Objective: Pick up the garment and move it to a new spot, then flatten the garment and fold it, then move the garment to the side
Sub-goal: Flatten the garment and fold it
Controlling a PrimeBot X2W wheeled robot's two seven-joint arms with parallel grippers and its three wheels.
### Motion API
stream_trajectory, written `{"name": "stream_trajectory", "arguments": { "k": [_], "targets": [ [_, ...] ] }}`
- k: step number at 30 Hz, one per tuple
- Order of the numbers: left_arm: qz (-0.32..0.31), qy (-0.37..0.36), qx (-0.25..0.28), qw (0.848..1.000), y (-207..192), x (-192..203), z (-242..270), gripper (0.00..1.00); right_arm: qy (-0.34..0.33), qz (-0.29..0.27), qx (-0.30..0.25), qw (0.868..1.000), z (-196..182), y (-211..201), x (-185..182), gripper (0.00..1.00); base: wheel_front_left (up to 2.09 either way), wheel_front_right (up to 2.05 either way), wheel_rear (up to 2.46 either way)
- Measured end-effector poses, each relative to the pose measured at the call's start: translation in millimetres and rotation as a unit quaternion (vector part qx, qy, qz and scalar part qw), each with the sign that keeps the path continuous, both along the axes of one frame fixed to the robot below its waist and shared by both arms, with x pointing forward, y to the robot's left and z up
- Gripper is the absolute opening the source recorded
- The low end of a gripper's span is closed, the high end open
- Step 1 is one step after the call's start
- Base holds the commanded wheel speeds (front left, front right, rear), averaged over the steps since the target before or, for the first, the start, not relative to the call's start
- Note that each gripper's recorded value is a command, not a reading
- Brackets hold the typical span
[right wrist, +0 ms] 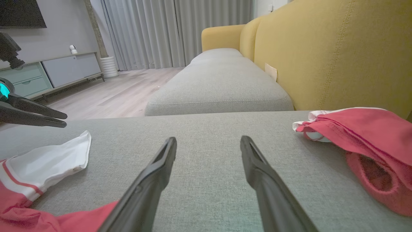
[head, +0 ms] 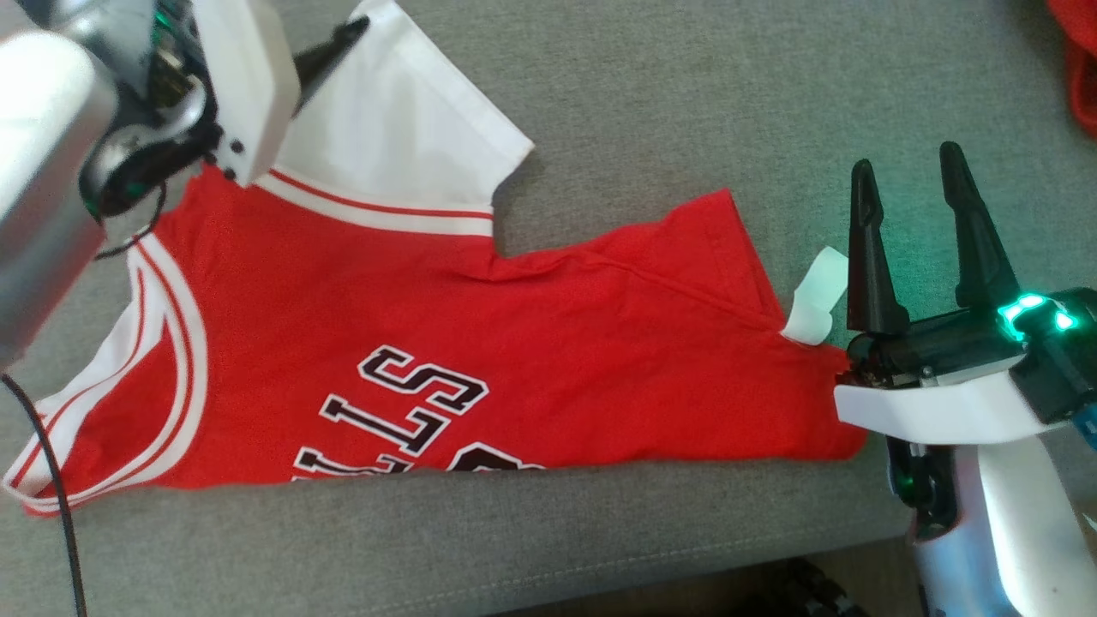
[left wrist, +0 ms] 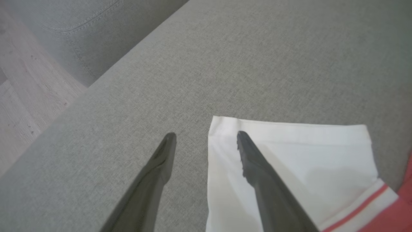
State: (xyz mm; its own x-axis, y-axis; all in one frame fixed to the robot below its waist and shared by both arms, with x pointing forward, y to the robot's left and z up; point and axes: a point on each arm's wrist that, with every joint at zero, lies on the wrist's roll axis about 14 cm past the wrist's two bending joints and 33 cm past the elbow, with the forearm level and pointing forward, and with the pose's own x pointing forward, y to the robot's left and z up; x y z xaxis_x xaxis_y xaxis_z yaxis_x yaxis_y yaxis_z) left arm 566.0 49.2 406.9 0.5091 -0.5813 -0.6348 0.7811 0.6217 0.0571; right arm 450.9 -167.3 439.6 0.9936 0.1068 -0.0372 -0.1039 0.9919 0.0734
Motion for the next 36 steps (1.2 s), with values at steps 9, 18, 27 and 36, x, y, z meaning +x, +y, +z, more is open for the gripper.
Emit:
{"name": "stream_trajectory", "arguments": {
  "k": [9, 18, 27, 36],
  "targets": [
    [-0.006, -0.003, 0.02, 1.0, 2, 17, -25, 1.0, 0.012, -0.012, -0.006, 1.0, -8, -9, -2, 1.0, 0.0, 0.0, 0.0],
    [-0.015, 0.003, 0.022, 1.0, -3, 21, -35, 1.0, 0.019, -0.021, 0.002, 1.0, -12, -14, -4, 1.0, 0.0, 0.0, 0.0],
    [-0.038, 0.015, 0.011, 0.999, -20, 12, -35, 1.0, 0.02, -0.027, 0.004, 0.999, -12, -17, -5, 1.0, 0.0, 0.0, 0.0],
    [-0.05, 0.022, 0.033, 0.998, -23, 12, -42, 0.49, 0.024, -0.034, 0.004, 0.999, -15, -22, -6, 1.0, 0.0, 0.0, 0.0]
  ]
}}
